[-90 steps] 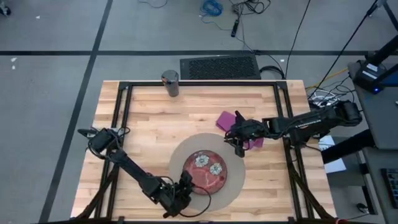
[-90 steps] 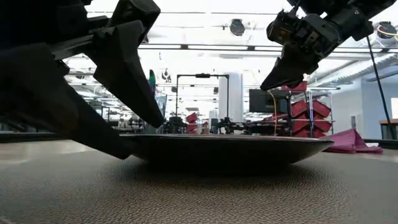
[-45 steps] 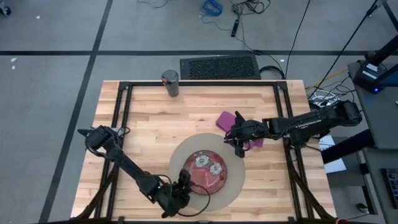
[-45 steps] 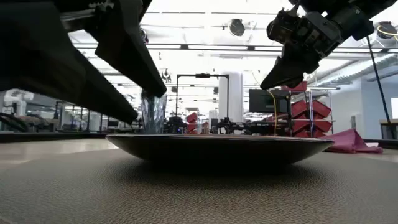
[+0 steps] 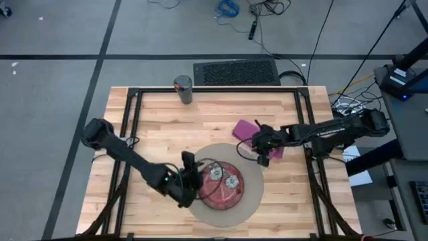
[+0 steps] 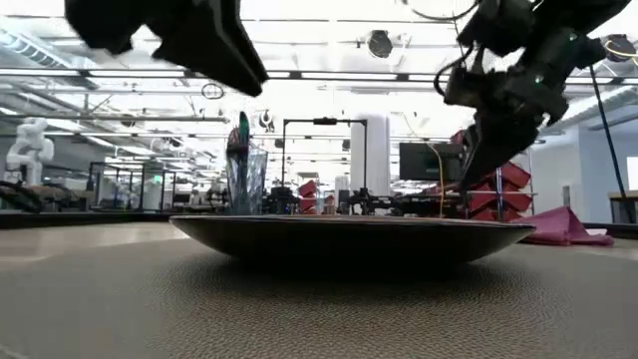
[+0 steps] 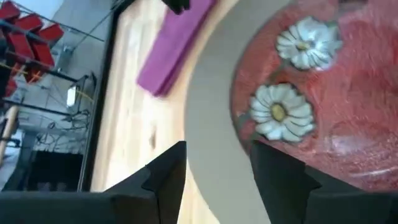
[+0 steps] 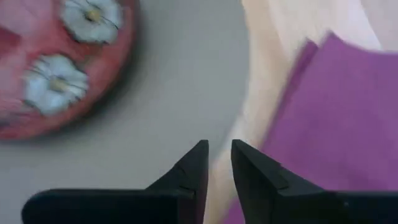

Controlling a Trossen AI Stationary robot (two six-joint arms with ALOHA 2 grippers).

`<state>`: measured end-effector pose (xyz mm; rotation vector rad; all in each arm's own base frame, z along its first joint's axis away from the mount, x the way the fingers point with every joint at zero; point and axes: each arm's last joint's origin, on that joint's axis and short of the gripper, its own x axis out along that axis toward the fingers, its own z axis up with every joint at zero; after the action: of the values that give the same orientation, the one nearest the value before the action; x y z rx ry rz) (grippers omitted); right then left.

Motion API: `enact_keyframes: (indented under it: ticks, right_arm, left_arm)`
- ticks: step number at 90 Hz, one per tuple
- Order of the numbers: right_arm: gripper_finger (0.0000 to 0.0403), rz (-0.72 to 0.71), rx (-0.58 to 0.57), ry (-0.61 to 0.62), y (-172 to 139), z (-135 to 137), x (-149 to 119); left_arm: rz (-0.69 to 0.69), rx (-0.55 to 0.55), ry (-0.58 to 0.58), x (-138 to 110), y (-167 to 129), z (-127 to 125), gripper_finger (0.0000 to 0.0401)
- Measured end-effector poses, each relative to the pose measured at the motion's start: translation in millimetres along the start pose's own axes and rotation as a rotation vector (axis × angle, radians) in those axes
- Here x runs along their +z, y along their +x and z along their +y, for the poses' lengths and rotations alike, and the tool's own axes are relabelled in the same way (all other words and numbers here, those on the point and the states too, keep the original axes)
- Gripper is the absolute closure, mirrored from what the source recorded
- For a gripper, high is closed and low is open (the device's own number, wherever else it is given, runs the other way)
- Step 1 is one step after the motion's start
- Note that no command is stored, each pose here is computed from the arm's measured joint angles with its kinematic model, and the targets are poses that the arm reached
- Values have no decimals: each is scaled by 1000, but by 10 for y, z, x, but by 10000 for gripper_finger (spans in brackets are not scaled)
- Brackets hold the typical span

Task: Set table place
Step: Move the pink napkin to the middle left of the table

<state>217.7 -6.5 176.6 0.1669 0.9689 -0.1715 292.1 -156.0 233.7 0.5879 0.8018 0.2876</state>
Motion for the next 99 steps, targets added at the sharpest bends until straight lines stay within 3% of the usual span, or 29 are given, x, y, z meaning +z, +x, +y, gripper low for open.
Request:
enact_keyframes:
  ticks: [25,54,86,99]
  right_arm:
    - [344,136,-62,28,202,-199,-69]
    - [332,241,-74,-36,455,-240,-134]
    - [216,200,-69,-12,299,-220,1]
    - [186,210,-76,7,226,-220,13]
  left_arm:
    - [6,-10,-7,-10,-41,68,238]
    - [48,-46,-40,-121,-1,13,238]
    - [55,-55,-35,-127,-2,10,238]
    - [55,-55,-35,-127,-1,10,238]
